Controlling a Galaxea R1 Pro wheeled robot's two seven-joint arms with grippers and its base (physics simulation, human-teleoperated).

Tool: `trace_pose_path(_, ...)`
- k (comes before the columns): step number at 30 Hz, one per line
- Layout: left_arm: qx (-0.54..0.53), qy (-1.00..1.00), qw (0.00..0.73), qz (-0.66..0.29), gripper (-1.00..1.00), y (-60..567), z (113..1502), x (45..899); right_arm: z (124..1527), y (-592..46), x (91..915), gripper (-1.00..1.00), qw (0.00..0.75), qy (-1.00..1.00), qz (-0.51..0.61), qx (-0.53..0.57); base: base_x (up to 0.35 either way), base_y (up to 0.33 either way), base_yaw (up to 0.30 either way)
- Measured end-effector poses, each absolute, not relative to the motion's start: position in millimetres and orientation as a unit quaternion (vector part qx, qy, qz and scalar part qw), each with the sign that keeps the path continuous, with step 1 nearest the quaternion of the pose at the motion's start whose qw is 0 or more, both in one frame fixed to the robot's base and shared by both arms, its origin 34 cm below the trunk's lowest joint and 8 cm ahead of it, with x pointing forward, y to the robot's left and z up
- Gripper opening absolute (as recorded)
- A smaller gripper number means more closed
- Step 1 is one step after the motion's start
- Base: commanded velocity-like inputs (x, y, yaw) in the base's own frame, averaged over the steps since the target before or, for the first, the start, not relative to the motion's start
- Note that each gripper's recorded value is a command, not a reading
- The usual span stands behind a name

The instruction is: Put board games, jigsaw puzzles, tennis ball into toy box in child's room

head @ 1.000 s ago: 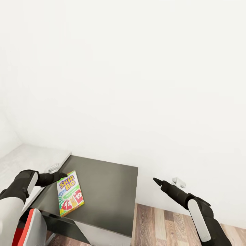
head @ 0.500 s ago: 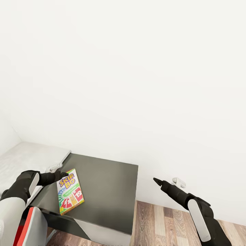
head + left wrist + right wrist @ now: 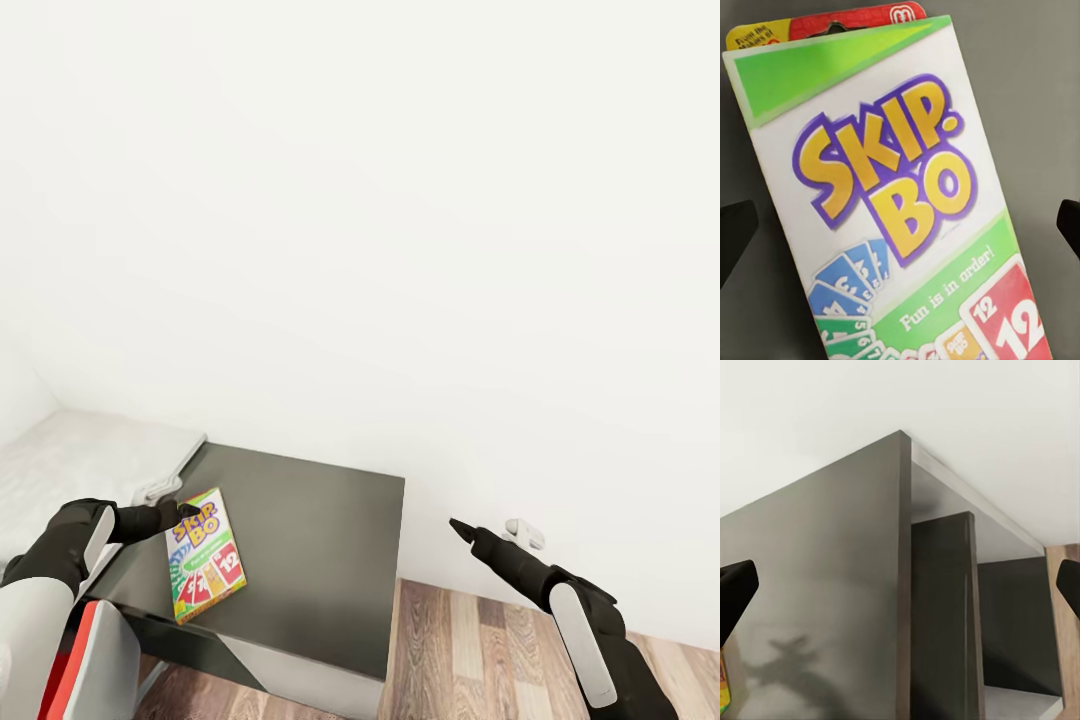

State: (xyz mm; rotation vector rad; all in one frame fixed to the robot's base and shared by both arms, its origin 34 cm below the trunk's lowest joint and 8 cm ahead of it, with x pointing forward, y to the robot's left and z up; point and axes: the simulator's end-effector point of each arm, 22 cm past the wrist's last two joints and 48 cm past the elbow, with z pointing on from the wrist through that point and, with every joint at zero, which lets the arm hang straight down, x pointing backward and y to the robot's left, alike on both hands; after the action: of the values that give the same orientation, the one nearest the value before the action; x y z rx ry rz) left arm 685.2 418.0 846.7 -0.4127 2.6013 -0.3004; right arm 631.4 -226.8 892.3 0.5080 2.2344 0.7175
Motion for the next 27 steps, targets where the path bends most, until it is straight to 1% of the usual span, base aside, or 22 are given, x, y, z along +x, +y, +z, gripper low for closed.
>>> trace_pose_path(11,-0.151,0.953,0.240,-0.103,1.00,420.6,837.3,684.4,883.1,-227.2,629.5,1.00,0.355,0.871,0.276,0.200,0.000,0.000,0.000)
trace_pose_path(20,-0.164,0.954,0.244,-0.059,1.00,441.2,832.8,683.1,883.4,-229.4,631.8,1.00,0.362,0.868,0.274,0.201,0.000,0.000,0.000)
trace_pose_path(27,-0.169,0.954,0.244,-0.047,1.00,446.7,831.8,681.9,885.7,-230.8,634.6,1.00,0.371,0.865,0.272,0.201,0.000,0.000,0.000)
